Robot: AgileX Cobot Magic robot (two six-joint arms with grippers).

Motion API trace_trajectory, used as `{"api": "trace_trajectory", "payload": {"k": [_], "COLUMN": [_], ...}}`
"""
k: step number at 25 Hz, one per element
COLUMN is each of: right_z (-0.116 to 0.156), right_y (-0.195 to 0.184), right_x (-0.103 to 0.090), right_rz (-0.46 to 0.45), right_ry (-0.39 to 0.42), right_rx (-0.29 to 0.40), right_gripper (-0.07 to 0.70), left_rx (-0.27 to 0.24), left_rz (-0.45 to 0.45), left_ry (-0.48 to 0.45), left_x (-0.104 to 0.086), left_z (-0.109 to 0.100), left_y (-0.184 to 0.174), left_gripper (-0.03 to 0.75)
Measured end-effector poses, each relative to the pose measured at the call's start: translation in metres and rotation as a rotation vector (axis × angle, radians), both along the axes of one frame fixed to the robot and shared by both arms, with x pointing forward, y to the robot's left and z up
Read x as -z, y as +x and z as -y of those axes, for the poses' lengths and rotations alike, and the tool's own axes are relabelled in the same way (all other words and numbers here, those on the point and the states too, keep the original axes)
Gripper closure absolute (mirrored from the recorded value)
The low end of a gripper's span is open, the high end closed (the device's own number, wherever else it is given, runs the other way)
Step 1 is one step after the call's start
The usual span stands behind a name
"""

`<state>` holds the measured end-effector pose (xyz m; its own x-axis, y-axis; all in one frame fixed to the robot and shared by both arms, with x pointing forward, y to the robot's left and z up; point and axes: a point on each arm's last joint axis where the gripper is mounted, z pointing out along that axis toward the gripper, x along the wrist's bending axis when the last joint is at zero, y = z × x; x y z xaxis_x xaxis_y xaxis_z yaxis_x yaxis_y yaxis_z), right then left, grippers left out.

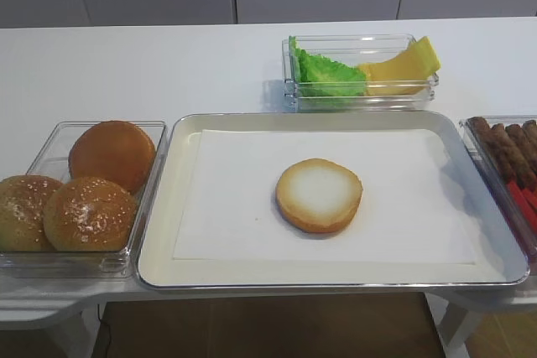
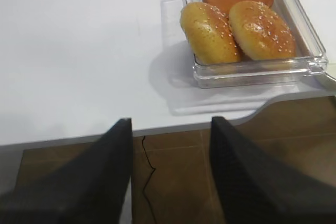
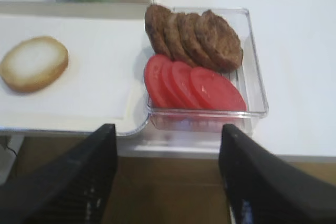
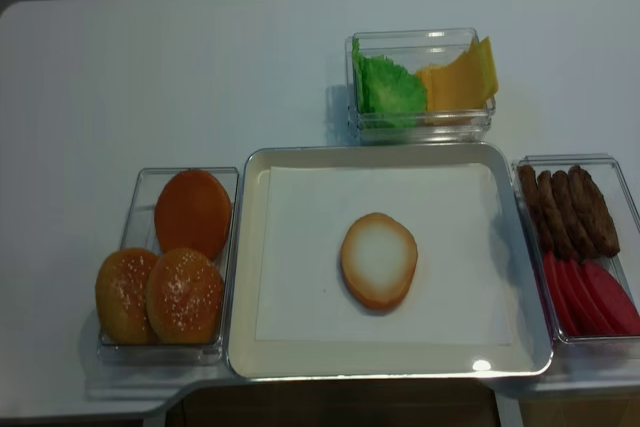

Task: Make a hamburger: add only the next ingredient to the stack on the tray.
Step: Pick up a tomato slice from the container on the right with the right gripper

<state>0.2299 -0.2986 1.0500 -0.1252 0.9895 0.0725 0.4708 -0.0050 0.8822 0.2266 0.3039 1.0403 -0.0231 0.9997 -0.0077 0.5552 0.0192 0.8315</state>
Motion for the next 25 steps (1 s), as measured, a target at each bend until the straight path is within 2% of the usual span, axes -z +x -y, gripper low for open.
{"api": "trace_trajectory", "payload": {"k": [2, 4, 11, 15, 21, 25], "right_z": [0.0, 0.0, -0.007, -0.013, -0.023, -0.028], "right_y": [-0.001, 0.002, 0.042, 0.072, 0.122, 0.15], "right_x": [-0.008, -0.018, -0.056, -0.072, -0.082, -0.082], "right_rz": [0.021, 0.004, -0.127, -0.197, -0.332, -0.422], "right_ry": [0.041, 0.06, 0.057, 0.049, 0.062, 0.057], "right_rx": [0.019, 0.03, 0.036, 0.023, 0.012, 0.011], "right_gripper": [0.167, 0.167, 0.168, 0.171, 0.188, 0.189], "left_rx": [0.0, 0.0, 0.0, 0.0, 0.0, 0.0], "left_rz": [0.0, 0.0, 0.0, 0.0, 0.0, 0.0], "left_ry": [0.0, 0.0, 0.0, 0.0, 0.0, 0.0], "left_x": [0.0, 0.0, 0.0, 0.0, 0.0, 0.0], "left_z": [0.0, 0.0, 0.0, 0.0, 0.0, 0.0], "left_y": [0.0, 0.0, 0.0, 0.0, 0.0, 0.0], "left_gripper": [0.365, 0.366, 0.366, 0.366, 0.366, 0.366]}}
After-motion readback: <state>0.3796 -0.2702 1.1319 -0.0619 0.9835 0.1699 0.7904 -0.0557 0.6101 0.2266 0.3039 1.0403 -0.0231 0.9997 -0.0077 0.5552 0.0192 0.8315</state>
